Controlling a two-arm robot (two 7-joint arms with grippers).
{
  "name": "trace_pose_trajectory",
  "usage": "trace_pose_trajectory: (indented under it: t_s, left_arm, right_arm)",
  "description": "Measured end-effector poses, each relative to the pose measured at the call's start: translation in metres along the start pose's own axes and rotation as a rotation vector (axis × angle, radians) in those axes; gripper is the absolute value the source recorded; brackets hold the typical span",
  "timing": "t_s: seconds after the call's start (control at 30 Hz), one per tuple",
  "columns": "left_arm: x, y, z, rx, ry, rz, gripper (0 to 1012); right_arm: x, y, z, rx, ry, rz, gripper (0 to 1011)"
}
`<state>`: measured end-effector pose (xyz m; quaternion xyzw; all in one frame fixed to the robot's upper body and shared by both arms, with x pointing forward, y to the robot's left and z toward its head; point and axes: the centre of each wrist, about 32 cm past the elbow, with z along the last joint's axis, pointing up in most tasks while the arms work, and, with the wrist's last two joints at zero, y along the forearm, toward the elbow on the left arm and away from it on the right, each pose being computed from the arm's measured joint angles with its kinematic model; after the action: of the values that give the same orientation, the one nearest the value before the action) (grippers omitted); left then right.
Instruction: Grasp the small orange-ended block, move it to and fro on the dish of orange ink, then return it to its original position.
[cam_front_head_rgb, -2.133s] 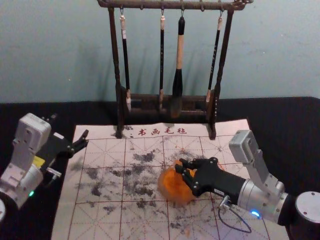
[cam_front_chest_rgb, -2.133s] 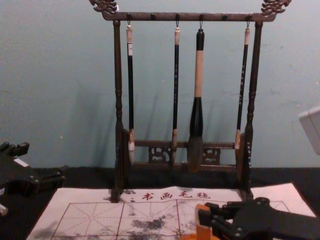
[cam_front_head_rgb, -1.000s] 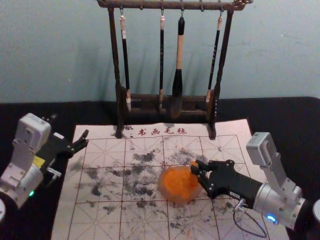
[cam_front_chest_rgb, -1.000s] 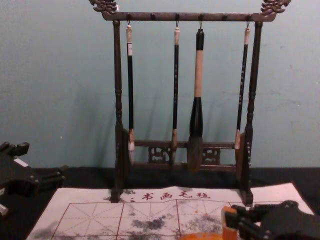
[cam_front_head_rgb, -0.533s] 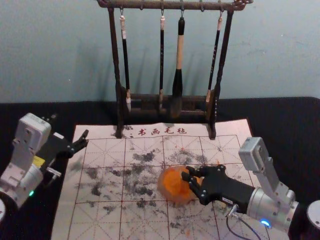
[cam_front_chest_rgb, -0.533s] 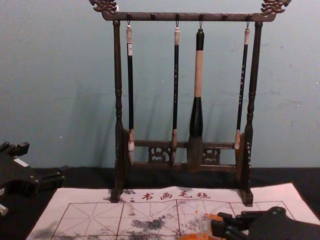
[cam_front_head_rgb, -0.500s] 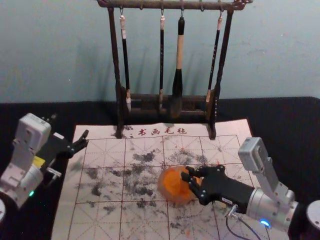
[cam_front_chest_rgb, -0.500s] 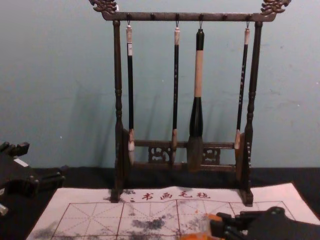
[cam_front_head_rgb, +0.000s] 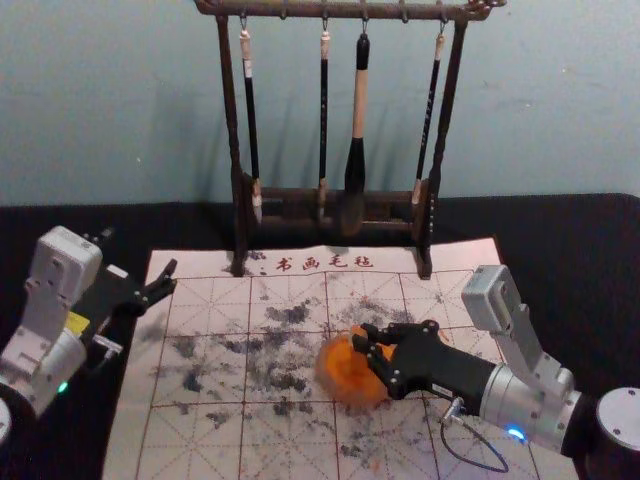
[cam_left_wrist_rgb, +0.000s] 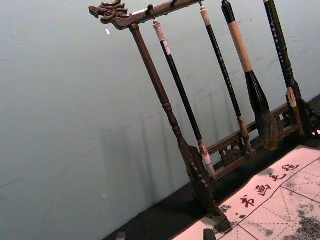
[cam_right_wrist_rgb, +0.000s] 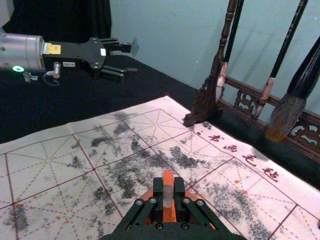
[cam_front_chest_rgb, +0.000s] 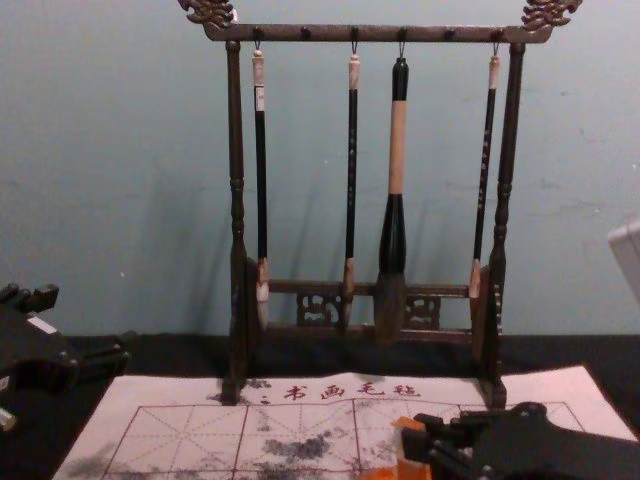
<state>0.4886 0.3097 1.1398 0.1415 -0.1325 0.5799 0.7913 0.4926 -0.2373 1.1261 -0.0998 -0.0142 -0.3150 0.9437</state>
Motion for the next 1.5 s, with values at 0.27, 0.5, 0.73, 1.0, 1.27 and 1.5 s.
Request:
trace_pose_trajectory:
  t_s: [0.27,0.5,0.73,1.0,1.27,1.5]
  left_arm:
    - [0.0,0.0,0.0,0.0,0.0,0.0,1001]
    - [0.0,0.0,0.0,0.0,0.0,0.0,1001]
    - [0.0,0.0,0.0,0.0,0.0,0.0,1001]
    - [0.0,0.0,0.0,0.0,0.0,0.0,1001]
    - [0.0,0.0,0.0,0.0,0.0,0.0,1001]
    - [0.0,0.0,0.0,0.0,0.0,0.0,1001]
  right_arm:
    - [0.006,0.002,0.0,-0.002,-0.003,-0.026,79]
    - [0.01,-0.002,-0.001,-0.005,-0.002,-0.054,80]
    - [0.011,-0.009,-0.001,-0.008,0.0,-0.073,80]
    - [0.009,-0.017,-0.002,-0.013,0.004,-0.073,80]
    - [0.002,-0.018,-0.001,-0.007,0.007,-0.039,80]
    - [-0.002,-0.015,0.0,-0.002,0.008,-0.022,80]
